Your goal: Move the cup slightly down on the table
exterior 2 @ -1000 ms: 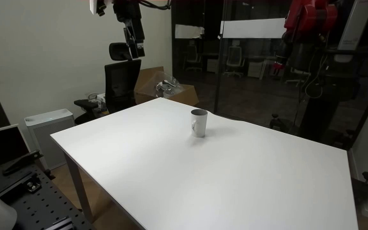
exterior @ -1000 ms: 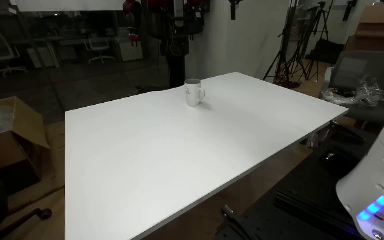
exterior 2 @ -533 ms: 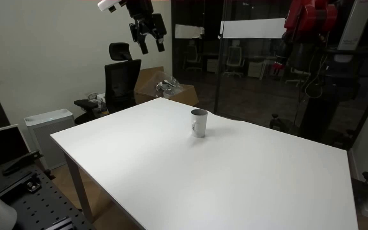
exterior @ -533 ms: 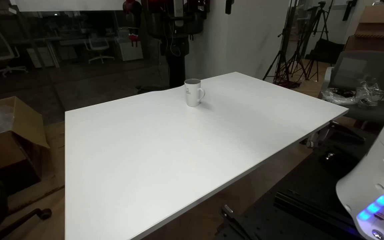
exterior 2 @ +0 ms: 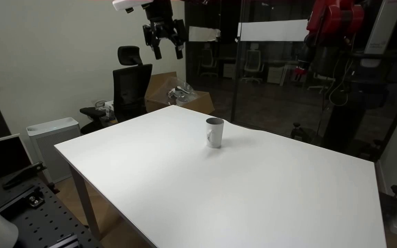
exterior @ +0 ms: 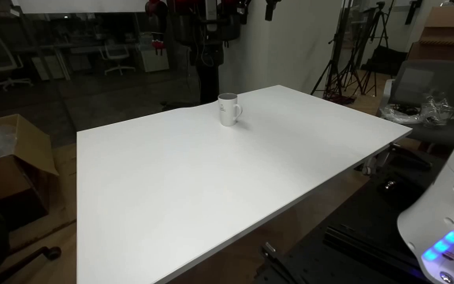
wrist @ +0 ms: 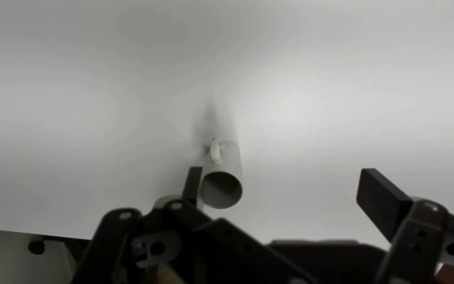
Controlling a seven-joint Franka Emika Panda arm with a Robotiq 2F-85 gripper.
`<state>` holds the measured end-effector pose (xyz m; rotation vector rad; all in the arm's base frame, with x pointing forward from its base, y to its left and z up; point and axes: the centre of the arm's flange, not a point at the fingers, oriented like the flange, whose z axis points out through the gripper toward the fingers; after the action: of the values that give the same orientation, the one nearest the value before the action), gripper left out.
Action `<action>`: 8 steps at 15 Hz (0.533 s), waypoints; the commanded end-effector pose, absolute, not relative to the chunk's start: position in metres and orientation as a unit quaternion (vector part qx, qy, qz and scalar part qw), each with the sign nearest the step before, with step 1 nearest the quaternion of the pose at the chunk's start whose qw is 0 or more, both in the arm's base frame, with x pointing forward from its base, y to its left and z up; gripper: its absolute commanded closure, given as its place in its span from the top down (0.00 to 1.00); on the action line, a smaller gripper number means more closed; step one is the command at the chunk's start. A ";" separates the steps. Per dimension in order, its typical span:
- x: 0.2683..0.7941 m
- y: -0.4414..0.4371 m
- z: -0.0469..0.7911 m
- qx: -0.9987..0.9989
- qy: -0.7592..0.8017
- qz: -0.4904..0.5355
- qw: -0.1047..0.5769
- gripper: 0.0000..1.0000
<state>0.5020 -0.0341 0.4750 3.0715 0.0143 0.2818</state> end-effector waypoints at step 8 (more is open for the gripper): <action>0.559 -0.124 0.427 0.991 0.129 -0.024 -0.011 1.00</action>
<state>0.5591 -0.1244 0.4272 3.1370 0.4094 -0.0758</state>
